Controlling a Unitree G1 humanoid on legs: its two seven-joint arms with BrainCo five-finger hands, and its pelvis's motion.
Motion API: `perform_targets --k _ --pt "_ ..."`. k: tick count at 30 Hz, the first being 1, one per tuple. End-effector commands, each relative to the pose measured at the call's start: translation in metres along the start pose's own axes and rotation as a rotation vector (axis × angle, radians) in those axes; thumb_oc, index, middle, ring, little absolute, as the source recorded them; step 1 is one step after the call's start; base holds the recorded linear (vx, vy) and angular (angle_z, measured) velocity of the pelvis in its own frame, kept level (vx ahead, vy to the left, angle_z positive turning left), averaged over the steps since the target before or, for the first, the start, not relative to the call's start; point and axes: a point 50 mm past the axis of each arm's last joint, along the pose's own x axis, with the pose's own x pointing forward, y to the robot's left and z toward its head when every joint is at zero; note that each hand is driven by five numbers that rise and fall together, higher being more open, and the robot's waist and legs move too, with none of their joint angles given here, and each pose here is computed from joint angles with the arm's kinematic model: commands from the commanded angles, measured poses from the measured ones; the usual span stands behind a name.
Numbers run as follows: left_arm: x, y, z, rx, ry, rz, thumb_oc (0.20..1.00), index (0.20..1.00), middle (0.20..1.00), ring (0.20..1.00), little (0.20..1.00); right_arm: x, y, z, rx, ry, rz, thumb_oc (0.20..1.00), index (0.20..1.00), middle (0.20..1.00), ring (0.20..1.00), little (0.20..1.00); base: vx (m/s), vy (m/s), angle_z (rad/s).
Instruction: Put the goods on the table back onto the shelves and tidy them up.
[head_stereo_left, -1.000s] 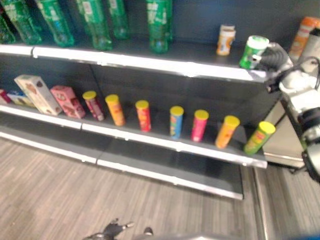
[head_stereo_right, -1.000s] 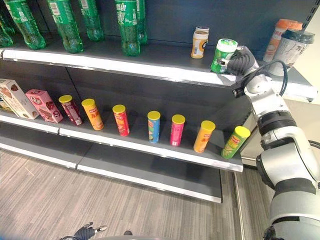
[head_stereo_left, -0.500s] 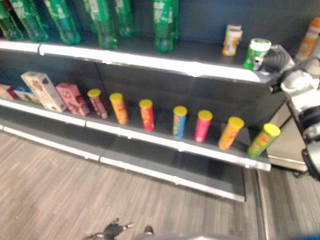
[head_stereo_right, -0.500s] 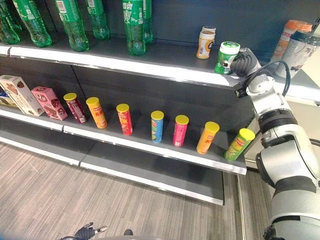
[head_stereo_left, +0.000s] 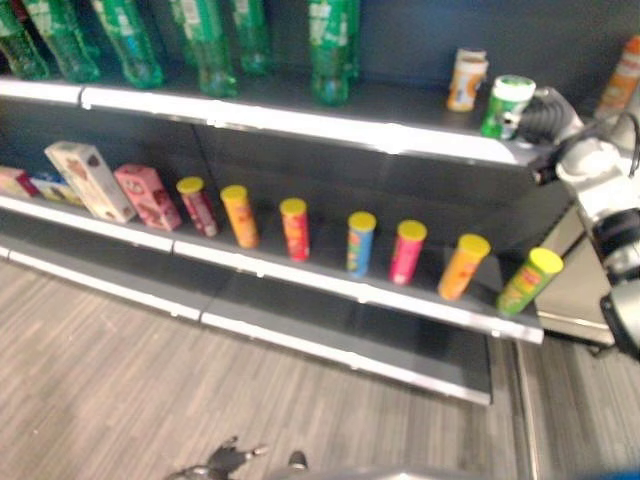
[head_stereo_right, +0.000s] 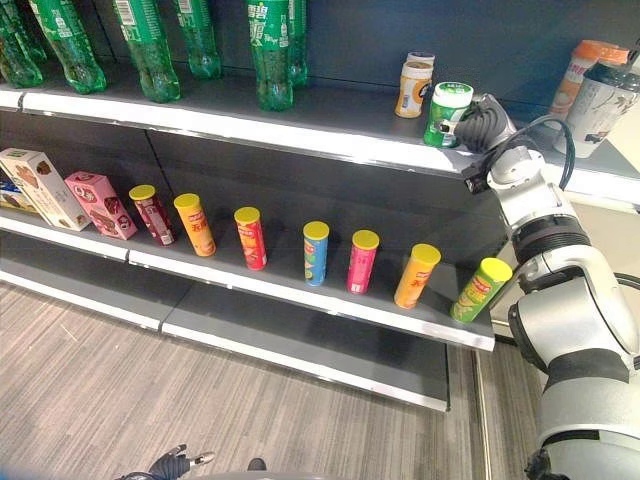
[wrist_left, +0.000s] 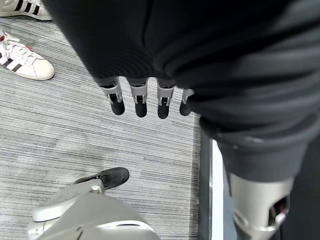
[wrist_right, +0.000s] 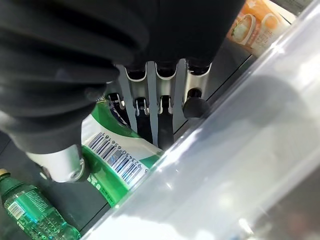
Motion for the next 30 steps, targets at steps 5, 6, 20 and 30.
perform_targets --k 5,6,20,30 --pt "0.004 0.021 0.023 0.073 -0.051 0.047 1.0 1.0 1.0 1.0 1.0 0.01 -0.04 0.054 -0.063 -0.103 -0.113 1.0 1.0 1.0 1.0 1.0 0.0 0.0 0.0" --pt "0.004 0.021 0.023 0.073 -0.051 0.047 1.0 1.0 1.0 1.0 1.0 0.01 -0.04 0.054 -0.063 -0.103 -0.113 1.0 1.0 1.0 1.0 1.0 0.0 0.0 0.0" --pt "0.005 0.023 0.031 0.073 -0.066 0.054 1.0 1.0 1.0 1.0 1.0 0.01 -0.044 0.052 -0.035 -0.09 -0.135 1.0 1.0 1.0 1.0 1.0 -0.01 0.006 -0.02" --pt "0.006 0.021 0.033 0.07 -0.071 0.053 1.0 1.0 1.0 1.0 1.0 0.01 -0.027 0.04 0.13 -0.066 -0.092 1.0 1.0 1.0 1.0 1.0 -0.01 0.017 -0.07"
